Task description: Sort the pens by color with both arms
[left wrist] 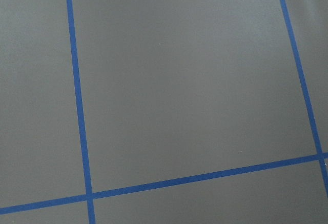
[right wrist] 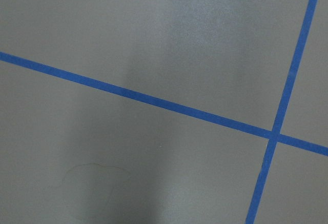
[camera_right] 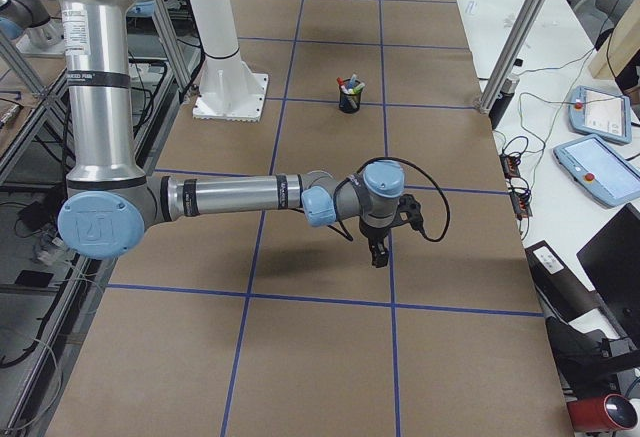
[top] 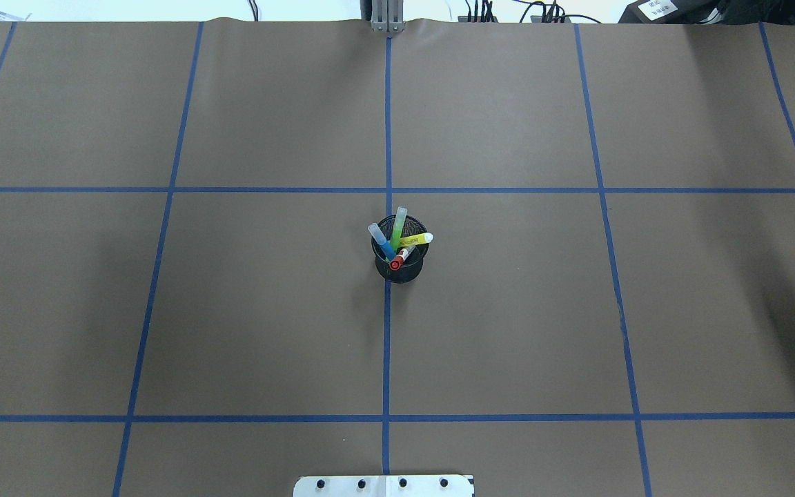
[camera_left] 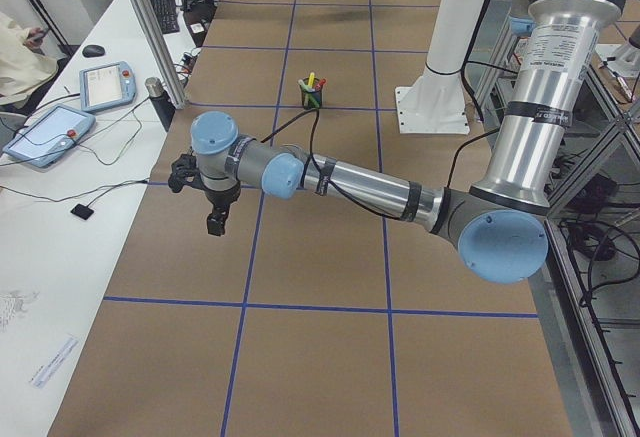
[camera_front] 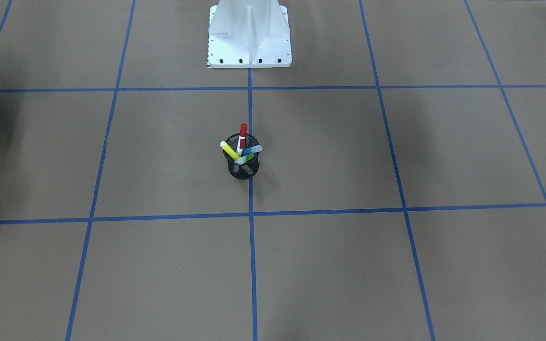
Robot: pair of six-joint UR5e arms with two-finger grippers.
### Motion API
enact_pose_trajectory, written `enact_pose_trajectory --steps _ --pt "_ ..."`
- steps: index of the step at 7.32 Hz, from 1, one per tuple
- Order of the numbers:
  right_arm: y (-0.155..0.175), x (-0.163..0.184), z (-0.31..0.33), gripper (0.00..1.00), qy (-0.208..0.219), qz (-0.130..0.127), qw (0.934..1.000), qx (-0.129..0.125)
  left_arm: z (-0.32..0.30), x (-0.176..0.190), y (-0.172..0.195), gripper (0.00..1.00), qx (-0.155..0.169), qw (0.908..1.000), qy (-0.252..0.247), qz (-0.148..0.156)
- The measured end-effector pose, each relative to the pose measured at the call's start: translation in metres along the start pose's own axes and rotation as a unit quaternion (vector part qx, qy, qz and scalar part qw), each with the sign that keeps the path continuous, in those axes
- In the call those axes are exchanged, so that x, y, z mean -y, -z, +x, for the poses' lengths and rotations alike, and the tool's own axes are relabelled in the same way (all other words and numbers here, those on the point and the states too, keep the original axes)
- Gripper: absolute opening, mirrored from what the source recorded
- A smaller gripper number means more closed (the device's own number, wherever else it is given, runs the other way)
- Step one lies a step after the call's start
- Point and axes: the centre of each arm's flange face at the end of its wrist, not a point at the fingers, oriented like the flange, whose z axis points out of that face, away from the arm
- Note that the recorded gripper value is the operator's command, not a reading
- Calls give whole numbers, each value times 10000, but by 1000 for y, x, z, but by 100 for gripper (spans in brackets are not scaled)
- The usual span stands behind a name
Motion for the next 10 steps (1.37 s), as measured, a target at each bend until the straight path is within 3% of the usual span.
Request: enact_pose_trajectory --steps 6,10 --pt "-5 -3 6 99 -147 -51 9999 -54 12 4 1 100 -206 9997 115 -20" --pt "-6 -1 3 99 -355 -65 9993 -19 115 12 -7 100 -456 9971 602 -84"
